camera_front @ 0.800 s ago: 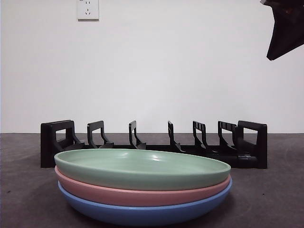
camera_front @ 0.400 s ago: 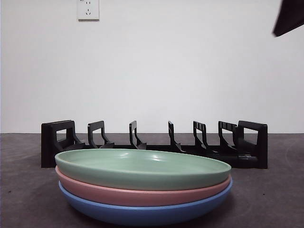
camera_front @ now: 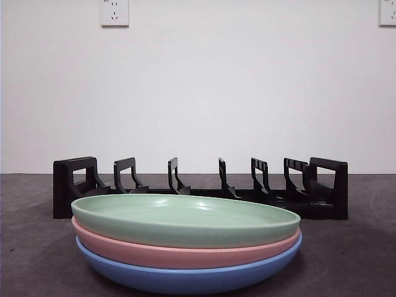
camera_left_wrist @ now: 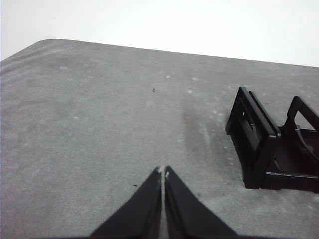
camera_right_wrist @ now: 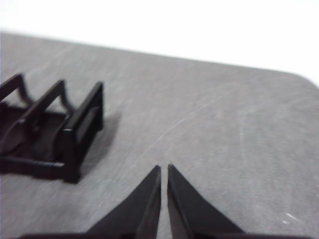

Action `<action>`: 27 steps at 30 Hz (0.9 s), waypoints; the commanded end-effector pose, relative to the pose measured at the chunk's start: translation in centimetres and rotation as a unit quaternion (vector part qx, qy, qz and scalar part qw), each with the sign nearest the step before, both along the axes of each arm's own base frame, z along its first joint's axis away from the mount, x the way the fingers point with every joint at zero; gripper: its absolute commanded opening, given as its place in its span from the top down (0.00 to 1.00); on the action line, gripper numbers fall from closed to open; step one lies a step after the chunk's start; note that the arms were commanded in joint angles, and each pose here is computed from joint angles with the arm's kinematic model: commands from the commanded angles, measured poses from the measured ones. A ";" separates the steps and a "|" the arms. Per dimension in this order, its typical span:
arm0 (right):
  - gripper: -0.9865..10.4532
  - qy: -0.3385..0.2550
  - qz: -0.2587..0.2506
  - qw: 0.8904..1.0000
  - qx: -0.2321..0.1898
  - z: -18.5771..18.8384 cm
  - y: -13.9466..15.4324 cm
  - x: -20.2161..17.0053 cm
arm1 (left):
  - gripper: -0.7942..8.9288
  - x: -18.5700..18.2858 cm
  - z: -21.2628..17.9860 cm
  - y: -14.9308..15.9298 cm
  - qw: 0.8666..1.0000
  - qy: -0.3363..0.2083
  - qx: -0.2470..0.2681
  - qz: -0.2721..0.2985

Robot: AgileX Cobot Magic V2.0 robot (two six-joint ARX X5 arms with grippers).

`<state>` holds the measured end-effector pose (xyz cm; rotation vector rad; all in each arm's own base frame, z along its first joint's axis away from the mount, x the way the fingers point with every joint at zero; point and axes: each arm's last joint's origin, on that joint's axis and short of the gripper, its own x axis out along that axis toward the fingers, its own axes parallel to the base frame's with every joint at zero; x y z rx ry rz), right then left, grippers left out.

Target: Place the plate

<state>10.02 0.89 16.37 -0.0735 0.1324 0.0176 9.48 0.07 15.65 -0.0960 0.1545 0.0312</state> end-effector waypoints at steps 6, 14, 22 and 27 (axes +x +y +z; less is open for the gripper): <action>0.90 -0.002 -0.030 0.999 0.018 -1.0 -0.4 -0.4 | 0.91 0.1 -0.7 0.0 1.000 0.011 -0.004 0.000; 0.90 -0.012 -0.031 0.999 0.023 -0.8 -0.4 -0.4 | 0.91 0.1 -0.7 0.0 1.000 0.010 -0.004 0.000; 0.90 -0.023 -0.031 0.999 0.024 -0.6 -0.4 -0.4 | 0.91 0.1 -0.7 0.0 1.000 0.011 -0.004 0.000; 0.90 -0.023 -0.031 0.999 0.024 -0.6 -0.4 -0.4 | 0.91 0.1 -0.7 0.0 1.000 0.011 -0.004 0.000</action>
